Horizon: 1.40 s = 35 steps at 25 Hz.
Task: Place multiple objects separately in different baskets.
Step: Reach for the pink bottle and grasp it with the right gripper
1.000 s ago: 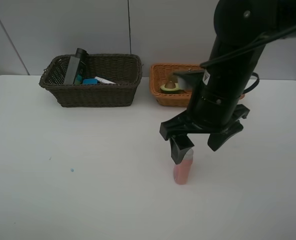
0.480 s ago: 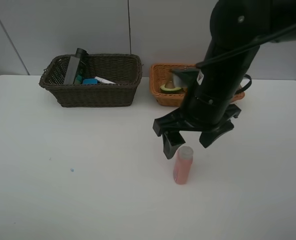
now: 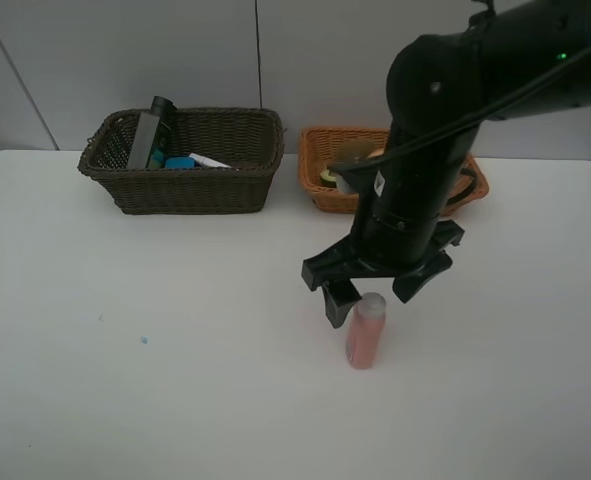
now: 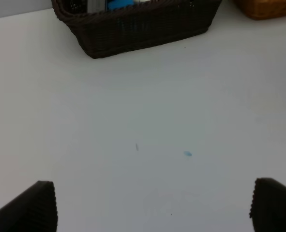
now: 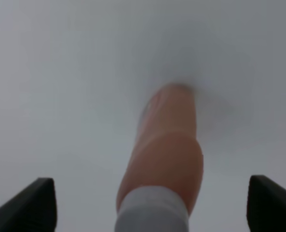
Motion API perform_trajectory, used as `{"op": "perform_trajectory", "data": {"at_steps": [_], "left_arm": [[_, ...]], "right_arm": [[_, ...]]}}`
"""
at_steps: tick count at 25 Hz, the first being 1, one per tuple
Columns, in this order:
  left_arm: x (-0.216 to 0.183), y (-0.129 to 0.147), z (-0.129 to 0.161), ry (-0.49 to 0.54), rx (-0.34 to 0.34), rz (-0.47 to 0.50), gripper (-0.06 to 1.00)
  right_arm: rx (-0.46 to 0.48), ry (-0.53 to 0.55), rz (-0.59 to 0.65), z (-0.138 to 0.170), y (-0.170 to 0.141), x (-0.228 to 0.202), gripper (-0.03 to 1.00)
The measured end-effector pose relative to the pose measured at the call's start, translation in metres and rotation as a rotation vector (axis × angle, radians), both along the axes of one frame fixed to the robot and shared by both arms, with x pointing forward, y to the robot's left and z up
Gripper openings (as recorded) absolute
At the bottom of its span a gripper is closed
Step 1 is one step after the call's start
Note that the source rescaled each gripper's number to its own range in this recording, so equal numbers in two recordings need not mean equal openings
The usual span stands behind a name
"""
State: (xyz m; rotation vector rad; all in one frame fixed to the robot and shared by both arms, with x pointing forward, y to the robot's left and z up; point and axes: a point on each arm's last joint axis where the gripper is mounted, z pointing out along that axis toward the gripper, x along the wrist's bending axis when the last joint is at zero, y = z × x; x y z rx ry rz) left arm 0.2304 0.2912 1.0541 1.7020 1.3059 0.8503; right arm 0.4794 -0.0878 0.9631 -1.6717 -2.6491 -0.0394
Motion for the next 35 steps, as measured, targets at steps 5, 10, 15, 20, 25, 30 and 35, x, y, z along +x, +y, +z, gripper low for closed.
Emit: {"op": "perform_trajectory", "data": {"at_steps": [5, 10, 15, 20, 25, 30, 35], "left_arm": [[0.0, 0.0, 0.0, 0.0, -0.001, -0.001, 1.0], [0.0, 0.0, 0.0, 0.0, -0.001, -0.001, 1.0], [0.0, 0.0, 0.0, 0.0, -0.001, -0.001, 1.0], [0.0, 0.0, 0.0, 0.0, -0.001, -0.001, 1.0], [0.0, 0.0, 0.0, 0.0, -0.001, -0.001, 1.0], [0.0, 0.0, 0.0, 0.0, -0.001, -0.001, 1.0], [0.0, 0.0, 0.0, 0.0, -0.001, -0.001, 1.0]], "right_arm": [[-0.008, 0.004, 0.001, -0.021, -0.004, -0.004, 0.98], [0.006, -0.008, -0.004, -0.04, -0.011, -0.013, 0.98], [0.034, -0.039, -0.007, -0.044, -0.011, -0.013, 0.98], [0.047, -0.056, -0.005, -0.044, -0.01, -0.011, 0.98], [0.04, -0.05, 0.014, -0.049, -0.009, -0.011, 0.95], [0.037, -0.046, 0.018, -0.051, -0.009, -0.01, 0.62], [0.035, -0.049, 0.024, -0.051, -0.009, -0.01, 0.27]]}}
